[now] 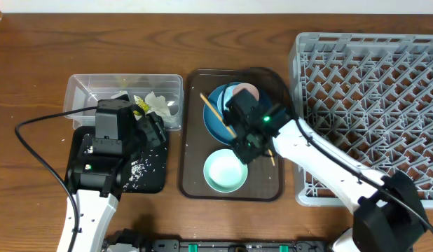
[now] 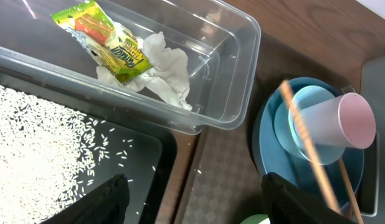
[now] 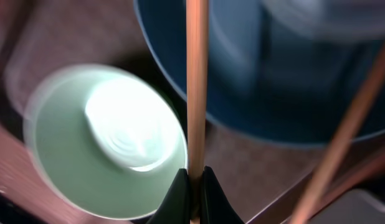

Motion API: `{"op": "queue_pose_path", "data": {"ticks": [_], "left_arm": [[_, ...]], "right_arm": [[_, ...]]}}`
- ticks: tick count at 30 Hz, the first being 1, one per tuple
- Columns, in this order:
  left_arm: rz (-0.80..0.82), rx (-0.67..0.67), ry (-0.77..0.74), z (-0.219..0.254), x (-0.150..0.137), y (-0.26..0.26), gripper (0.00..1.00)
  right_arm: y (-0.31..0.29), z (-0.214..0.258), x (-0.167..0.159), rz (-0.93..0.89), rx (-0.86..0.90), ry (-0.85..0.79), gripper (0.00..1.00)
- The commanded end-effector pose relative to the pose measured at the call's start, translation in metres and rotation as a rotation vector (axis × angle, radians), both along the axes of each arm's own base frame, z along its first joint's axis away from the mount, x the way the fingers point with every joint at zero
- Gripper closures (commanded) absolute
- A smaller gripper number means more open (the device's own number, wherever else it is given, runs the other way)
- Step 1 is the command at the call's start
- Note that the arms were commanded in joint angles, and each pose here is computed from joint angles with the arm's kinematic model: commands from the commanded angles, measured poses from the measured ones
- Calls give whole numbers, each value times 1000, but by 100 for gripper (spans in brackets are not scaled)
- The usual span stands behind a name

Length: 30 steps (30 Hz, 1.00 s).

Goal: Sort waste into correct bins and load items into the dishwasher rack
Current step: 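Carry chopstick with right gripper into the grey dish rack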

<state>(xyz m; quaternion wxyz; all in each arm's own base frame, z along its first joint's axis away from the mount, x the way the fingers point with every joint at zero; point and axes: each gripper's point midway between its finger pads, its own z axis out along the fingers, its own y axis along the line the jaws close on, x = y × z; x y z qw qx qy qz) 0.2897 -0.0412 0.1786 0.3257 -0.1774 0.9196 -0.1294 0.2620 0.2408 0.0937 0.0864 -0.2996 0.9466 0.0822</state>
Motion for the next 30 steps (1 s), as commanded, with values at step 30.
{"op": "queue_pose_path", "data": {"ticks": [30], "left_arm": [[12,4,-8,6,2,2,29]], "right_arm": [[-193,70,91,-654,-174,-253,99]]}}
